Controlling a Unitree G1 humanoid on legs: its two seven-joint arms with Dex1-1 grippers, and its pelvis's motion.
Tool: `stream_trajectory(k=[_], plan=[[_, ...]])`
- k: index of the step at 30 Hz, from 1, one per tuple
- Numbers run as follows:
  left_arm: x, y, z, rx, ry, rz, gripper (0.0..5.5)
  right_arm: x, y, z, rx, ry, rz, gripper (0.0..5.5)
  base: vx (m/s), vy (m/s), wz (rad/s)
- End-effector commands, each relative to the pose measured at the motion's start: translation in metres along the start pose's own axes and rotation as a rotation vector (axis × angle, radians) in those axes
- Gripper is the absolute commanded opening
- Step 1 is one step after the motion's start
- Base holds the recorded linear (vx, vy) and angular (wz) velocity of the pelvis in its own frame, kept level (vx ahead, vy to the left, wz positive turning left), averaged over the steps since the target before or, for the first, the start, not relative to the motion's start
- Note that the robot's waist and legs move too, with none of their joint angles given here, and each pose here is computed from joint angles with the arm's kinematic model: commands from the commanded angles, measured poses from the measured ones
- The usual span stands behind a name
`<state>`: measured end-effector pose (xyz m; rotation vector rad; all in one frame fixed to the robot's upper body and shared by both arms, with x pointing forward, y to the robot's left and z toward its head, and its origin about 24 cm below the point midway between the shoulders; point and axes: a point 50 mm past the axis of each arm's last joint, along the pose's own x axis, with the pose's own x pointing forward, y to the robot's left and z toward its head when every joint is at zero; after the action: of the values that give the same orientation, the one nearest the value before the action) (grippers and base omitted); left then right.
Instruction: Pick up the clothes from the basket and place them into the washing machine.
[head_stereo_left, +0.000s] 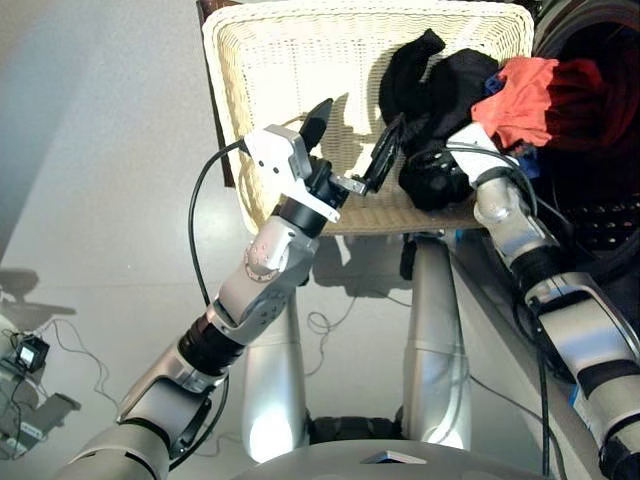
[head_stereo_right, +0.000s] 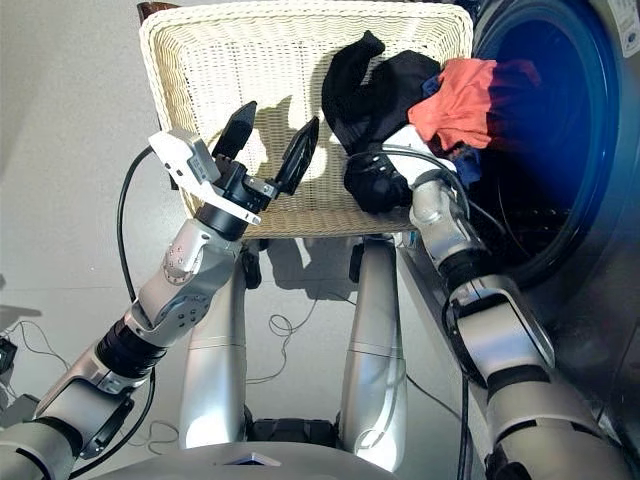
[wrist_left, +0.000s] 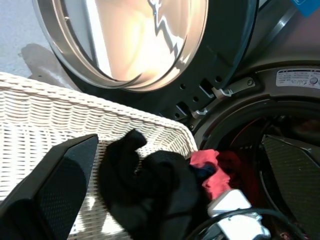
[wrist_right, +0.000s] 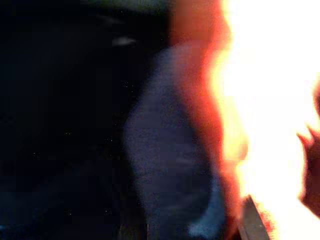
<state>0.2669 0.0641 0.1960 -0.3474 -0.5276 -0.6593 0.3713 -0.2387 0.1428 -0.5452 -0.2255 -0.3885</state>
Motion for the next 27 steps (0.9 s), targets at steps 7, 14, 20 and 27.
stream_trajectory(k=[7, 14, 20, 27], plan=[[-0.004, -0.010, 0.031, -0.008, -0.176, -0.038, 5.50, 0.005, -0.117, -0.017, 0.317, 0.072, -0.750, 0.00, 0.000, 0.000, 0.000], [-0.003, -0.009, 0.031, -0.022, -0.178, -0.023, 5.50, 0.014, -0.159, -0.008, 0.480, 0.064, -0.950, 0.00, 0.000, 0.000, 0.000], [-0.002, -0.009, 0.029, -0.040, -0.157, -0.012, 5.50, 0.015, -0.191, -0.003, 0.750, 0.076, -1.133, 0.00, 0.000, 0.000, 0.000], [-0.001, -0.009, 0.027, -0.050, -0.141, -0.007, 5.50, 0.021, -0.198, 0.001, 0.898, 0.083, -1.135, 0.00, 0.000, 0.000, 0.000]])
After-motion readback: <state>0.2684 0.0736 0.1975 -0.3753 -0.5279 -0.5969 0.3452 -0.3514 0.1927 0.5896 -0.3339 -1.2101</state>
